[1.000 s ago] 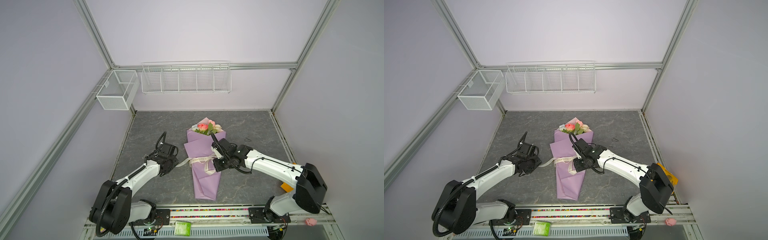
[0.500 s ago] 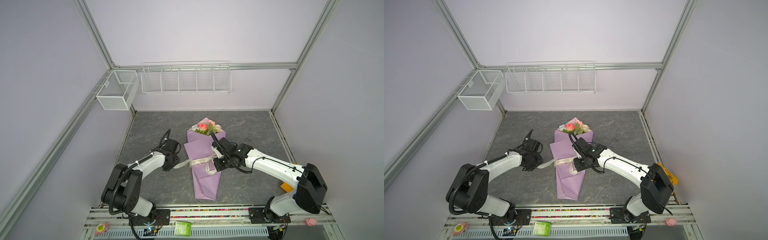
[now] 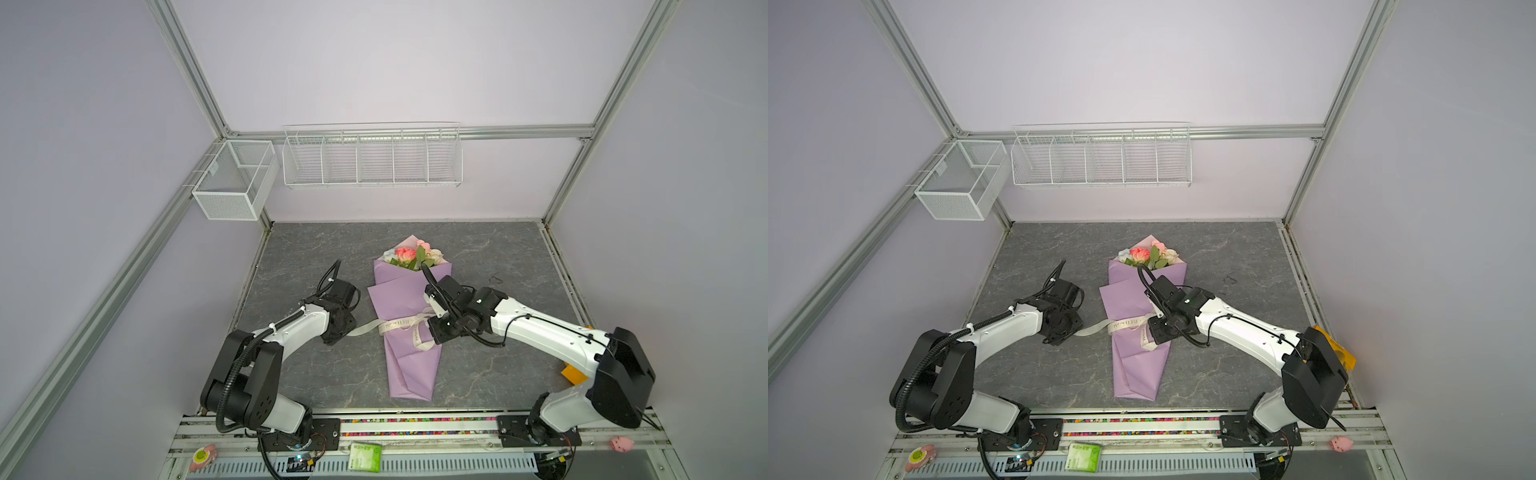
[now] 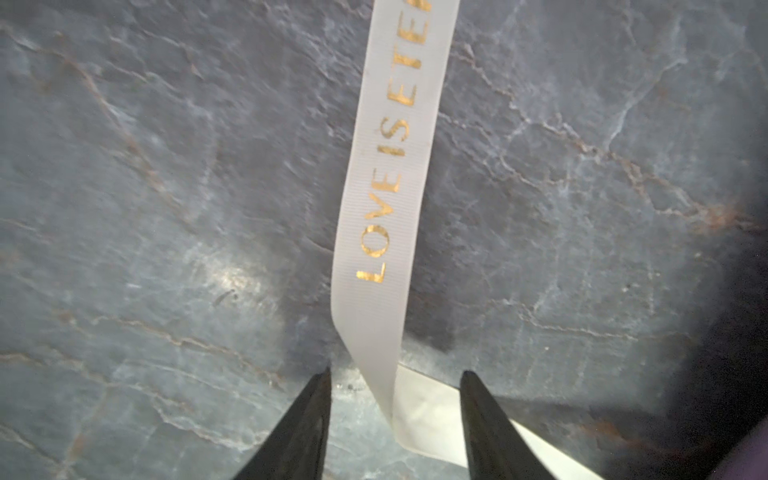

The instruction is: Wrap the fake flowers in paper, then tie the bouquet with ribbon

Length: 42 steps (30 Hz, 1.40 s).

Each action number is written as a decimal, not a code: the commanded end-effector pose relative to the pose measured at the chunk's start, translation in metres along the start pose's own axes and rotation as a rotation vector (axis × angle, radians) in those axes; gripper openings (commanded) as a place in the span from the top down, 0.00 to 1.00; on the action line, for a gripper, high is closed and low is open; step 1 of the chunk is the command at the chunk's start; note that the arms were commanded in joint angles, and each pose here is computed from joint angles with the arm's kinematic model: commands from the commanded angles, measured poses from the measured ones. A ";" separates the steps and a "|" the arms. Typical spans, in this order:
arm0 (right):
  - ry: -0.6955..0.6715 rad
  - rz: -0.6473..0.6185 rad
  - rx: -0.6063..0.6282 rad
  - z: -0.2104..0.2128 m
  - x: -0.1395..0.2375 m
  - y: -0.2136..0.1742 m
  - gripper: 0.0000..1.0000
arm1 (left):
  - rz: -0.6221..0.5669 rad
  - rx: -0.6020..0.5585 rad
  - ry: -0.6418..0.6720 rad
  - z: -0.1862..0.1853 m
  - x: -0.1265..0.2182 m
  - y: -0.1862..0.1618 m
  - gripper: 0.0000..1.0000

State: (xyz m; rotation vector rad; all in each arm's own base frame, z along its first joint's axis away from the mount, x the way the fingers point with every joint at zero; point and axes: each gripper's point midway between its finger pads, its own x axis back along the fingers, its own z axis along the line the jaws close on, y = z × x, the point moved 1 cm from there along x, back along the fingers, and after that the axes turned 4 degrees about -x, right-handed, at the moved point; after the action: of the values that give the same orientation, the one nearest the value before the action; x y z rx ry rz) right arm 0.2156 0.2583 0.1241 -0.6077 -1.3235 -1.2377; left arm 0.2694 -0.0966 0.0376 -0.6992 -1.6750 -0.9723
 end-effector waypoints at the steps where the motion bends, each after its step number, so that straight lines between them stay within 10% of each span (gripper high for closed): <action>1: -0.003 -0.030 0.008 -0.002 0.015 0.005 0.91 | -0.017 -0.015 0.047 0.007 -0.003 0.004 0.56; 7: -0.134 0.094 0.113 -0.026 0.032 -0.018 0.91 | -0.041 -0.064 0.076 0.011 -0.005 0.010 1.00; 14: -0.467 0.317 0.235 -0.083 0.059 -0.045 0.90 | -0.122 -0.093 0.042 0.010 0.019 0.024 1.00; 19: -0.681 0.238 0.295 -0.101 0.067 0.000 0.88 | -0.148 -0.105 -0.002 0.005 0.031 0.027 1.00; 28: -0.545 0.140 0.036 -0.101 0.027 0.014 0.63 | -0.134 -0.112 -0.092 -0.004 0.038 0.021 1.00; 34: 0.044 0.019 -0.092 -0.027 0.005 -0.013 0.64 | -0.138 -0.118 -0.110 -0.005 0.040 0.020 1.00; 42: 0.037 0.064 -0.028 -0.030 -0.027 -0.015 0.61 | -0.137 -0.138 -0.123 -0.009 0.043 0.021 1.00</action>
State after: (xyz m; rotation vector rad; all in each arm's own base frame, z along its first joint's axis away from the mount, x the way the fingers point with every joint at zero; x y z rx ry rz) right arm 0.2150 0.2180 0.0966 -0.7117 -1.2858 -1.2235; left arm 0.2771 -0.0939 0.0818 -0.7480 -1.7815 -1.1597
